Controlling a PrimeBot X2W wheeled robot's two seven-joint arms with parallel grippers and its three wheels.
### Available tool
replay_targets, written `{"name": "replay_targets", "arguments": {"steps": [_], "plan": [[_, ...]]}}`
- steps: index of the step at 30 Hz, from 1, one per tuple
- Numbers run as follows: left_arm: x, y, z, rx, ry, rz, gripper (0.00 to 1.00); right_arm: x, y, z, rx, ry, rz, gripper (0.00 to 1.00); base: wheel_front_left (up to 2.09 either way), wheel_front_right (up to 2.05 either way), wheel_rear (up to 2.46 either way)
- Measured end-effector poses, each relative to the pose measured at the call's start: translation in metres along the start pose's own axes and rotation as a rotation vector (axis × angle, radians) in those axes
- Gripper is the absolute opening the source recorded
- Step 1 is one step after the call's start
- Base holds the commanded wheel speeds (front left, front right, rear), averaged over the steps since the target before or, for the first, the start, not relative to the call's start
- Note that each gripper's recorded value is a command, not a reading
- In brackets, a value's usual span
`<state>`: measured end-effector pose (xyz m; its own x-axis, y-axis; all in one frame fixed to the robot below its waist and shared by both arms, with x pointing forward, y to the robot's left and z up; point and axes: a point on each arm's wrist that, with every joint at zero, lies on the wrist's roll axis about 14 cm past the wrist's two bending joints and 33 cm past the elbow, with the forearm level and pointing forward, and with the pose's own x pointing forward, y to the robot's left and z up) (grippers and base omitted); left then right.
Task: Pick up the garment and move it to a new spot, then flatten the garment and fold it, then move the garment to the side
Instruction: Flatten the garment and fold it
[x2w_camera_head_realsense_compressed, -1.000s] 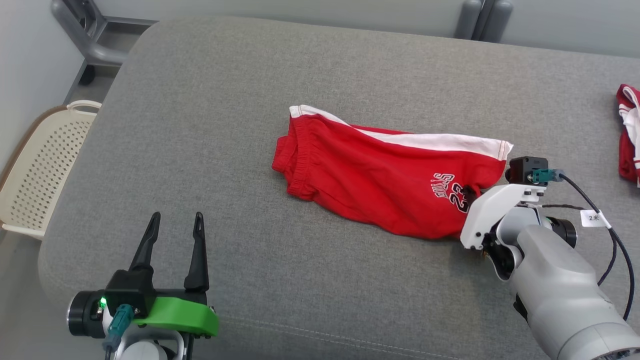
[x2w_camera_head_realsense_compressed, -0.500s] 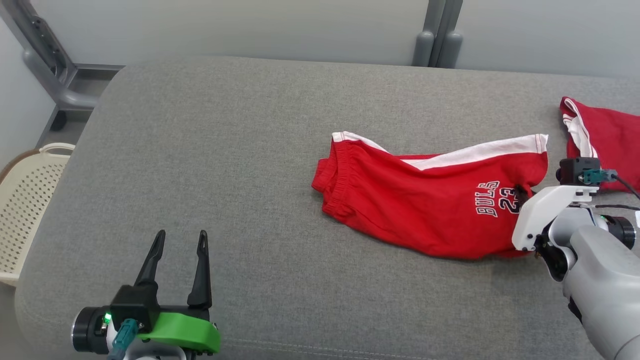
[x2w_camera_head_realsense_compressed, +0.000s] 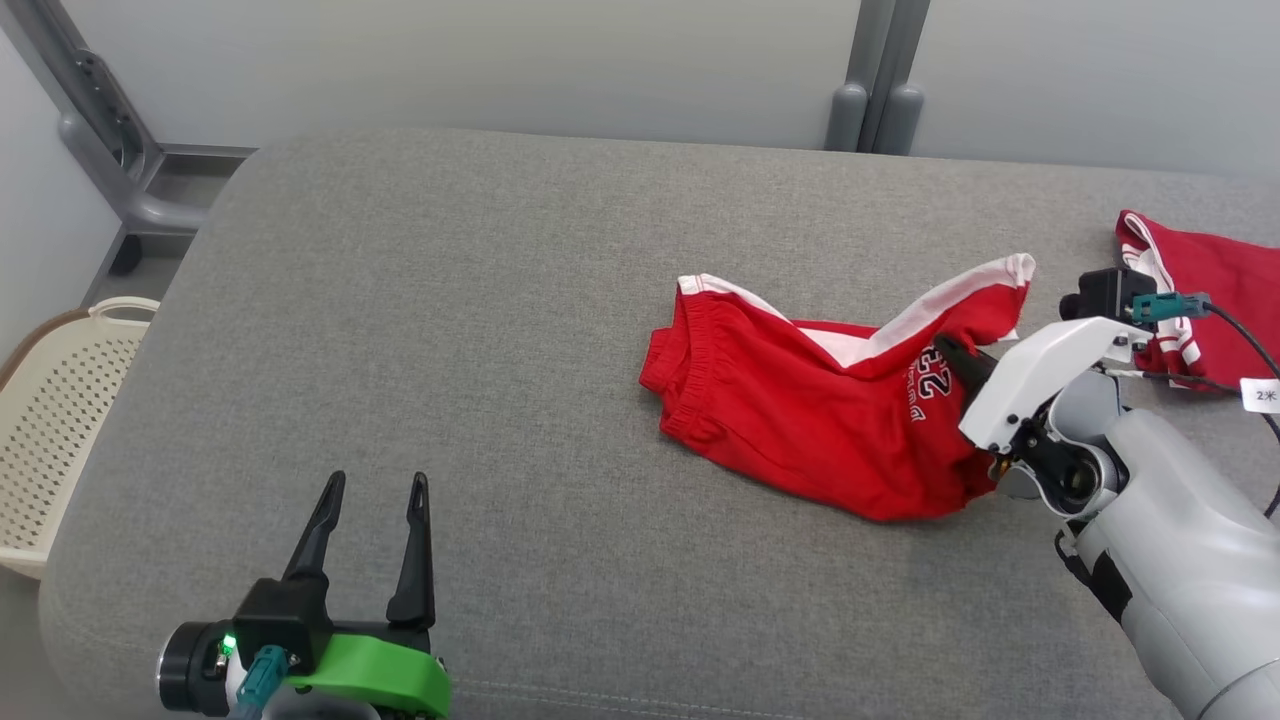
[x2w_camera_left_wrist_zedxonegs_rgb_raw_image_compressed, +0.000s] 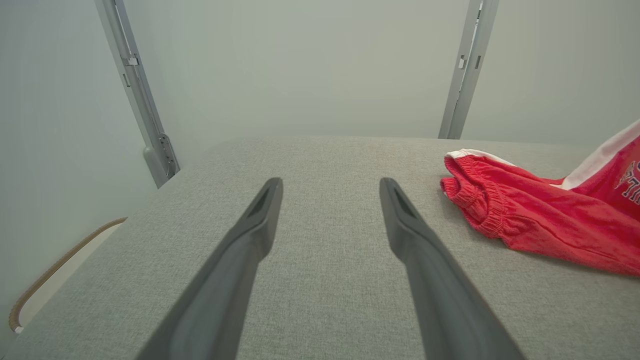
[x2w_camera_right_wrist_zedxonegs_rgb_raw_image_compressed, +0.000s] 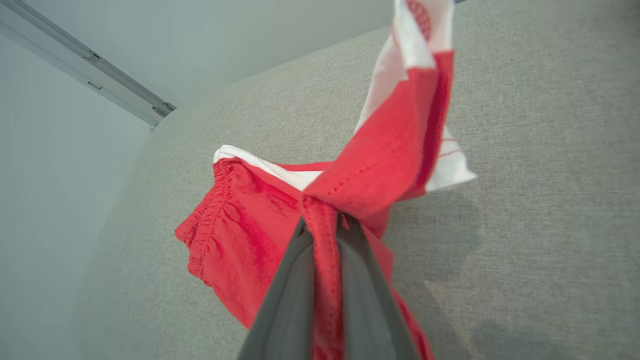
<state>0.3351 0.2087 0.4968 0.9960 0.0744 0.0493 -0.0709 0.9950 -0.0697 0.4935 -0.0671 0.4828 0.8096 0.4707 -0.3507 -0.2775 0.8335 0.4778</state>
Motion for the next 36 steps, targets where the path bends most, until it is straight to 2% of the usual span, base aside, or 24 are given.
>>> {"name": "replay_targets", "arguments": {"steps": [6,14,26,36], "plan": [[-0.004,0.002,0.001,-0.006,-0.004,0.009,1.0,0.007,0.033,-0.001,0.106,0.016,0.094,0.0,0.0,0.0,0.0],[-0.008,0.003,0.001,-0.022,-0.002,0.017,1.0,0.025,0.065,-0.007,0.148,0.053,0.153,0.0,0.0,0.0,0.0],[-0.015,0.005,0.0,-0.048,0.005,0.048,1.0,0.06,0.094,-0.027,0.173,0.107,0.153,0.0,0.0,0.0,0.0],[-0.02,0.007,-0.001,-0.047,0.016,0.069,1.0,0.081,0.096,-0.039,0.158,0.12,0.108,0.0,0.0,0.0,0.0]]}}
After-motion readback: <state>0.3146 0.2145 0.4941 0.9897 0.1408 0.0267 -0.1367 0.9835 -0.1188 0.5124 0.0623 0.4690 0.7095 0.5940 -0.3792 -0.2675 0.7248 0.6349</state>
